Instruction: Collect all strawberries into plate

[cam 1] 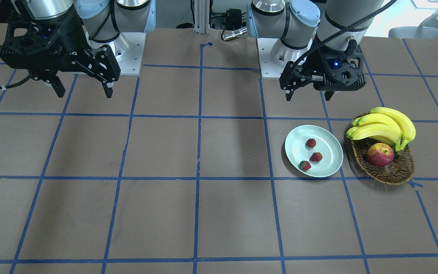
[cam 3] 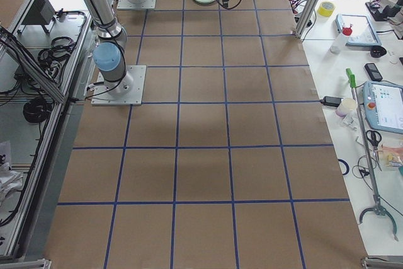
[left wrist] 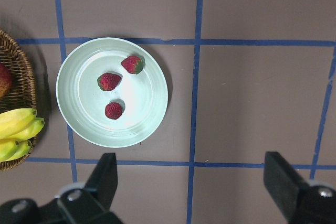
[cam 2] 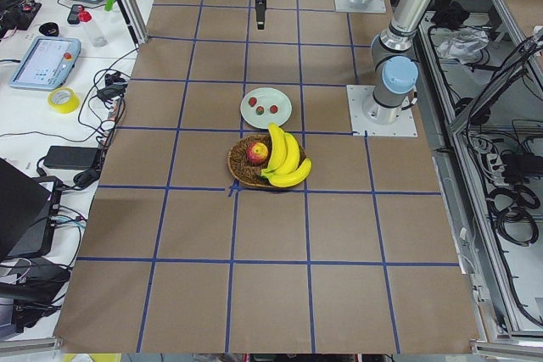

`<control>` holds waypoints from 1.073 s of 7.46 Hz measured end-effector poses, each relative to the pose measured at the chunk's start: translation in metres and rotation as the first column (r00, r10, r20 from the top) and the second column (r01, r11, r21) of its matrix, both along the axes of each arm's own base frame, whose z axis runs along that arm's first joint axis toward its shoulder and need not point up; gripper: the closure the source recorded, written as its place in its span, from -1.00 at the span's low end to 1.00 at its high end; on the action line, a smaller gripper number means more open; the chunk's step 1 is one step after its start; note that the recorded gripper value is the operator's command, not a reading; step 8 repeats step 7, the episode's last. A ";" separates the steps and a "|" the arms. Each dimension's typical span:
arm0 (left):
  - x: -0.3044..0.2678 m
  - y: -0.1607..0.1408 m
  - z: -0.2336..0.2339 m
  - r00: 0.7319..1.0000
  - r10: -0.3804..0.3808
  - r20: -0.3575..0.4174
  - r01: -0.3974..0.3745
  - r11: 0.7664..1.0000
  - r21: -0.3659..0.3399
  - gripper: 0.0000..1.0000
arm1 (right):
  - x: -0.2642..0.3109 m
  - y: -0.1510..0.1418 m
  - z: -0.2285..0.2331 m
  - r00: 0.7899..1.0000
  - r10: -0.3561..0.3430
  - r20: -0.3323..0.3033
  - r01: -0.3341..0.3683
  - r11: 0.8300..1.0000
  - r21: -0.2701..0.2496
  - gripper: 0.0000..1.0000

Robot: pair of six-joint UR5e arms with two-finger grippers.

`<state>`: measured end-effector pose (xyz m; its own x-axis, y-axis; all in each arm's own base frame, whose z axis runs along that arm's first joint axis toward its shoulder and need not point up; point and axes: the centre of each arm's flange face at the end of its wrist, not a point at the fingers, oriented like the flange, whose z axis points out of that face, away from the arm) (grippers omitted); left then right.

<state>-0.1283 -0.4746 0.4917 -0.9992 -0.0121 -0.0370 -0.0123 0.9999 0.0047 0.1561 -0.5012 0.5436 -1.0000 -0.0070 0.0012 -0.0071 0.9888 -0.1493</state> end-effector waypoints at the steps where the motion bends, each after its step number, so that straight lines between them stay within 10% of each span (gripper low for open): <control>1: 0.000 0.005 0.009 1.000 -0.005 0.001 0.005 1.000 0.013 -1.00 | -0.002 0.000 0.004 1.000 -0.004 0.001 0.004 1.000 0.001 -1.00; 8: 0.003 0.010 0.011 1.000 -0.029 0.010 0.029 0.999 0.039 -1.00 | -0.019 0.000 0.020 0.999 -0.038 0.003 0.037 0.998 0.043 -1.00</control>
